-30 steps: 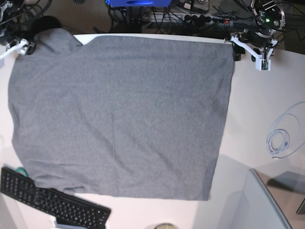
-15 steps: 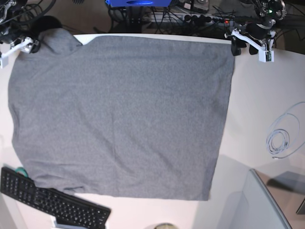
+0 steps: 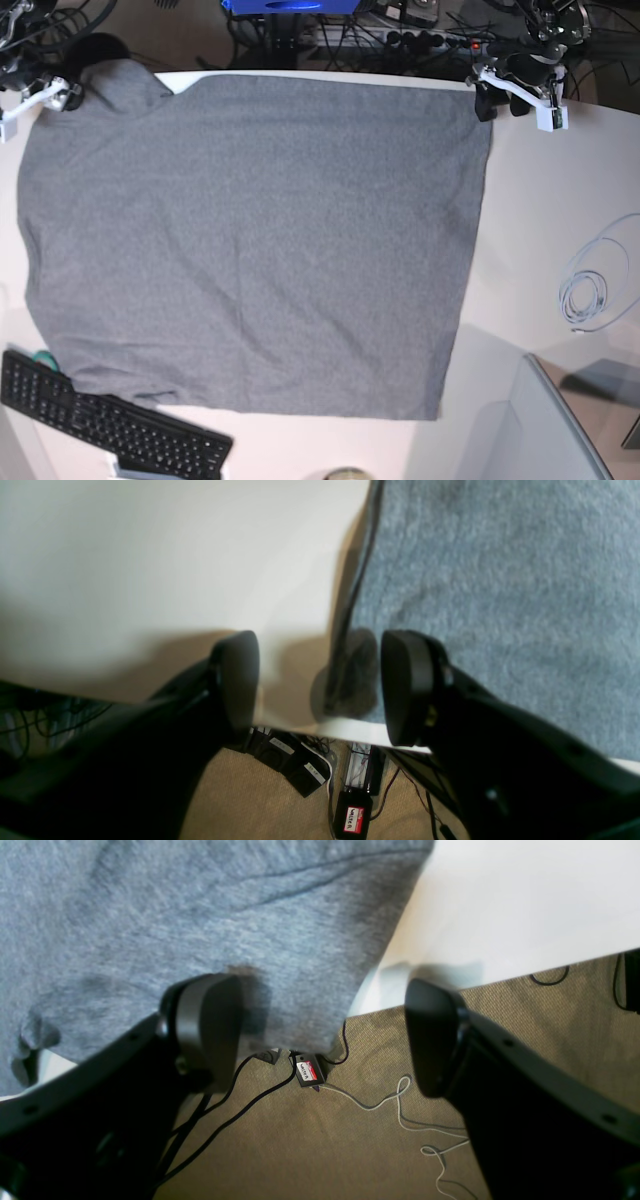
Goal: Layout the t-shirt on the table in an organized manner, then fold the t-shirt properly
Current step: 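Hold the shirt edge with both grippers and drag it taut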
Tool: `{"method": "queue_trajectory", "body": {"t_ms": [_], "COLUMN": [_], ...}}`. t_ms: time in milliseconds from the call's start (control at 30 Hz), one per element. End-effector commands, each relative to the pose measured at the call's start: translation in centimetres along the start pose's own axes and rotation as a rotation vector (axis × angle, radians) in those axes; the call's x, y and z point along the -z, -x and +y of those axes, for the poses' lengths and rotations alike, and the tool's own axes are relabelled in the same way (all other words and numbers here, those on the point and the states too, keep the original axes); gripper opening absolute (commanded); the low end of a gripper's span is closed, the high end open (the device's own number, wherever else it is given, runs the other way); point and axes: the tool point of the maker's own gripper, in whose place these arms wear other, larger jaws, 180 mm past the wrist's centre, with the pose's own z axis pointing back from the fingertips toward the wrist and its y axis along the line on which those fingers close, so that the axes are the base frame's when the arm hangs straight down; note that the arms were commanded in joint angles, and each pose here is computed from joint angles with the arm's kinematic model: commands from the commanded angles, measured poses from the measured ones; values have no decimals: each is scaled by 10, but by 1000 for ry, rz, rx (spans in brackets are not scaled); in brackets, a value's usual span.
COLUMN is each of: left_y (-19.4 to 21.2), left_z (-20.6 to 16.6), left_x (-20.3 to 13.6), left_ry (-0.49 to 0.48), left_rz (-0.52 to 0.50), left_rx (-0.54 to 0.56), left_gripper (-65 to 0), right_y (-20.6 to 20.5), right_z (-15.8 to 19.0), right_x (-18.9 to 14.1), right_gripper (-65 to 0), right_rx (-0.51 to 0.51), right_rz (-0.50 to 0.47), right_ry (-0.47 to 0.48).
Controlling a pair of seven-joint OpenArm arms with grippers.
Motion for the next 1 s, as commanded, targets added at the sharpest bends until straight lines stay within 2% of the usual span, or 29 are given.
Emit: {"method": "queue_trajectory", "body": {"t_ms": [0, 133, 333, 400, 467, 567, 633, 667, 967], "left_y": [7, 12, 15, 14, 13, 12, 12, 11, -12], "left_z": [-1, -21, -25, -24, -23, -24, -24, -24, -25], "left_x": [-2, 4, 6, 5, 5, 5, 5, 5, -14], "left_ry": [4, 57, 66, 63, 62, 62, 64, 64, 50], "left_rz": [37, 57, 63, 61, 59, 55, 56, 54, -7], "left_rx": [20, 48, 44, 44, 44, 48, 49, 50, 115], "left_gripper": [-276, -276, -281, -331, -439, -647, -650, -650, -650], "right_y": [-8, -8, -8, -8, -8, -8, -9, -9, 3], "right_z": [-6, -6, -6, -6, -6, -6, -5, -5, -5], "right_x": [-5, -5, -5, -5, -5, -5, -5, -5, -6], "right_gripper": [-177, -177, -177, -194, -285, -486, -620, -650, -645], "right_rx": [-10, -10, -10, -10, -10, -10, -10, -11, -15], "right_rz": [-29, -29, -29, -29, -27, -27, -29, -30, 60], "right_ry": [12, 12, 12, 12, 12, 12, 11, 12, 13]}}
